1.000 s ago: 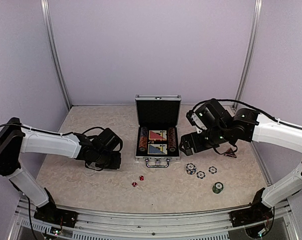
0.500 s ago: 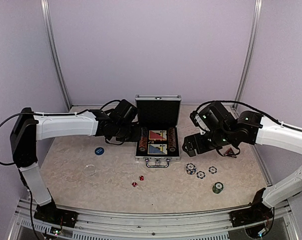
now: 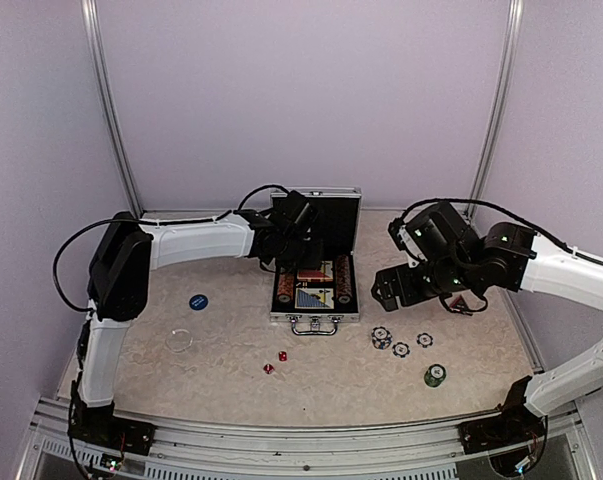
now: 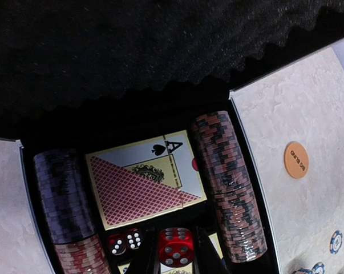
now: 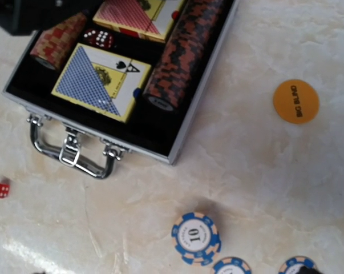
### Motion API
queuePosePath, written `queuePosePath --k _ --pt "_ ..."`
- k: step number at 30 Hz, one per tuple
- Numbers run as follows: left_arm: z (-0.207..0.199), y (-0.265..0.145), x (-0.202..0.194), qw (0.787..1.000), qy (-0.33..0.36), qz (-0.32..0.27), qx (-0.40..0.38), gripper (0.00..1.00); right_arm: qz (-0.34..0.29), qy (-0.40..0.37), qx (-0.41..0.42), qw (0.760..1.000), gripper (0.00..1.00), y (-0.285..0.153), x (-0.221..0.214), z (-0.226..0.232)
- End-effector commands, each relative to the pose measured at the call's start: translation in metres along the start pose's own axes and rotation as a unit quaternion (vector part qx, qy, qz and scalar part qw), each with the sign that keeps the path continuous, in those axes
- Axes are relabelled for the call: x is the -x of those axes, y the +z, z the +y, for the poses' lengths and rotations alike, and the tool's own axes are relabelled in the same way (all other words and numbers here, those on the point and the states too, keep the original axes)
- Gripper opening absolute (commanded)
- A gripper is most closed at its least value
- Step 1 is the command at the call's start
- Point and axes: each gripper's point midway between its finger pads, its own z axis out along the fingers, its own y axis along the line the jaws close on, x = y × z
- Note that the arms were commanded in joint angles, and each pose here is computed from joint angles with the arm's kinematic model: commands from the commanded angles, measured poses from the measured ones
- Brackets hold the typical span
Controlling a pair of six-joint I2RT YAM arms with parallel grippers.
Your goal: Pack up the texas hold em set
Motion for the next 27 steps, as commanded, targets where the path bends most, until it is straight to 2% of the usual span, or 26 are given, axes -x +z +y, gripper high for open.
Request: queuePosePath --k 1,16,27 --pt "-0.004 0.021 -0.022 0.999 0.016 0.038 0.0 0.11 0.002 0.0 -0.011 1.0 0.95 -0.005 -0.004 -0.005" --pt "0.004 0.033 -0.046 0.998 0.005 0.062 0.018 0.12 0.004 0.0 -0.01 1.0 0.95 -0.004 0.0 -0.002" --pt "0.011 0.036 -0.054 0.998 -0.014 0.055 0.035 0.15 0.002 0.002 -0.01 1.0 0.95 -0.006 -0.002 -0.003"
